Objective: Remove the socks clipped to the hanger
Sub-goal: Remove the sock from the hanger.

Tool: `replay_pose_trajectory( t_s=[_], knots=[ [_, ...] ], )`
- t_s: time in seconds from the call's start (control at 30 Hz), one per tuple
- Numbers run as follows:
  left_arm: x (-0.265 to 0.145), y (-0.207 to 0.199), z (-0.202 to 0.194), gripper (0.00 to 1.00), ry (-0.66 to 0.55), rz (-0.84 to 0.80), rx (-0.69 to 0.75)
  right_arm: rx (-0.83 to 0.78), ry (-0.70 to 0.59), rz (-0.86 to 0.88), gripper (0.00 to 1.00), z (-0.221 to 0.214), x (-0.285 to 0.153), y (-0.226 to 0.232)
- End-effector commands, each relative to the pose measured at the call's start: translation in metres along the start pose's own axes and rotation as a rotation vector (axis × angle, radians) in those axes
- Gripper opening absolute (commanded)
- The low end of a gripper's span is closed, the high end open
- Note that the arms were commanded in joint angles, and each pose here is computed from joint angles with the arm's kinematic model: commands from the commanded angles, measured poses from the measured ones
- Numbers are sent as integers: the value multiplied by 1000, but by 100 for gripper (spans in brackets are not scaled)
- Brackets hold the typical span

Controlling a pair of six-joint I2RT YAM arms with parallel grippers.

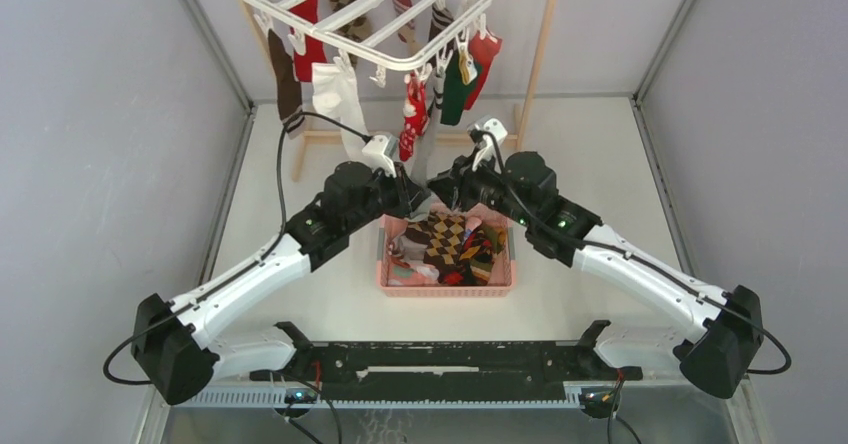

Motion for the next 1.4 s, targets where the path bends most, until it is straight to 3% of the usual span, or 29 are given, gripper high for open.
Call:
replay_pose_trajectory(
  t_s=[0.0, 0.23, 0.67, 1.37],
  knots=[
    [5, -5, 33, 15, -114, 40, 39, -4, -107, -74, 44, 52, -13, -19],
    [20, 6, 34, 14, -122, 98, 48, -28, -171, -207, 57, 103, -15, -56],
    [41, 5, 36, 15, -107, 107, 53, -13, -215, -322, 58, 158, 19, -123],
    [58, -6, 46, 18, -100, 109, 51, -4, -312, -460, 52, 185, 21, -141]
  ],
)
Point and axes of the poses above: each gripper's point midway between its finger pads, its own x axis out along the fingers, its own y axis along the line the jaws close on, z = x × y, the point moved 3 cm from there along -x, back along the fingers, and after that the axes turned 8 degrees about -x, right-handed, at the moved point
